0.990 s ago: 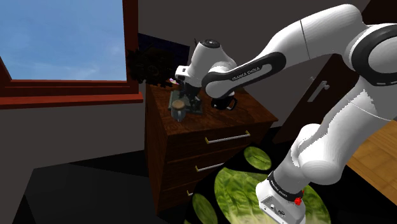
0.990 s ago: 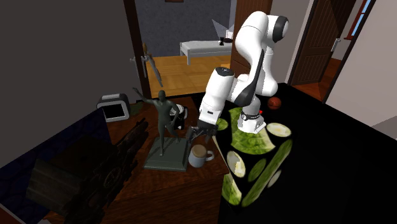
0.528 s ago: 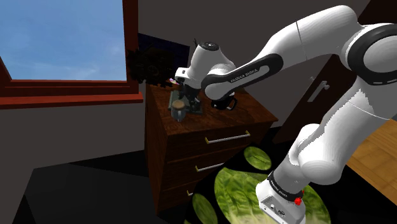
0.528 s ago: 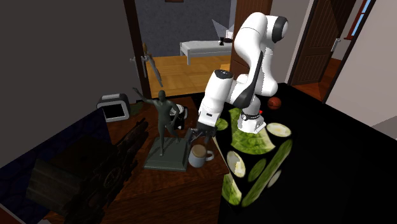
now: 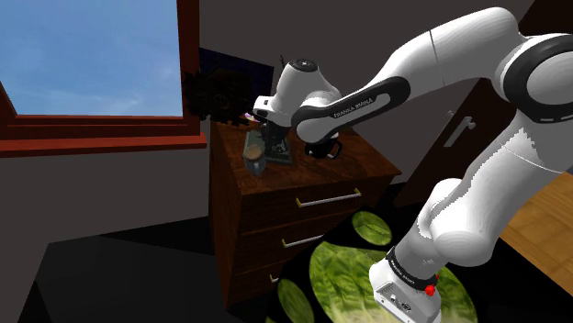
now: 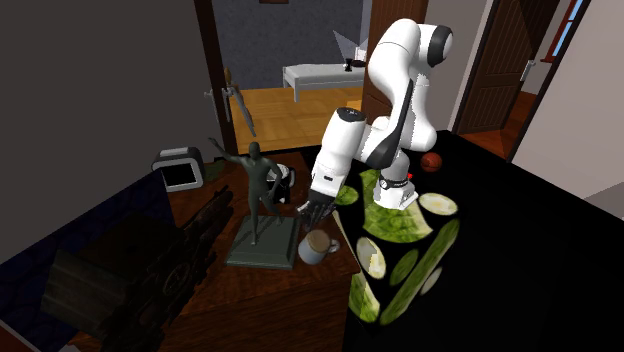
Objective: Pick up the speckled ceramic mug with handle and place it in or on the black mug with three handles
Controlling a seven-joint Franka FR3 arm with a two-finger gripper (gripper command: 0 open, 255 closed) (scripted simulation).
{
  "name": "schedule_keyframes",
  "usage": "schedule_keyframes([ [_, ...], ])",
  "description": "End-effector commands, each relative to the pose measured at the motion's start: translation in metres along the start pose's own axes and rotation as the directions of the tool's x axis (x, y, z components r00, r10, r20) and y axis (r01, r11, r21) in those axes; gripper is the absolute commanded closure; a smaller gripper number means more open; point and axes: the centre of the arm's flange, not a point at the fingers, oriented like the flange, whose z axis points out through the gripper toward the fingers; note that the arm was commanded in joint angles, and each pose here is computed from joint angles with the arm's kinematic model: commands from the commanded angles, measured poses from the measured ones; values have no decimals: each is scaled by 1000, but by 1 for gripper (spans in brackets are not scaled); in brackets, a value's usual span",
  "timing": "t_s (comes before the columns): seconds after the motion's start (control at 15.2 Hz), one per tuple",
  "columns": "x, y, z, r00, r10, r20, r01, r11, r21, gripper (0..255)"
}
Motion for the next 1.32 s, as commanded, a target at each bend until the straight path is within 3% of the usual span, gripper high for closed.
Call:
schedule_keyframes([
  [0.0, 2, -2, 1, 1000, -4, 0, 4, 1000, 4, 255],
  [0.13, 0, 0, 0, 1000, 0, 0, 0, 1000, 1, 255],
  [0.2, 0, 0, 0, 1000, 0, 0, 0, 1000, 1, 0],
  [0.53, 46, 6, -48, 983, -175, 60, 176, 984, -12, 0],
  [0.99, 44, 7, -11, 983, -175, 60, 176, 984, -12, 0],
  [1.25, 43, 7, -8, 983, -175, 60, 176, 984, -12, 0],
])
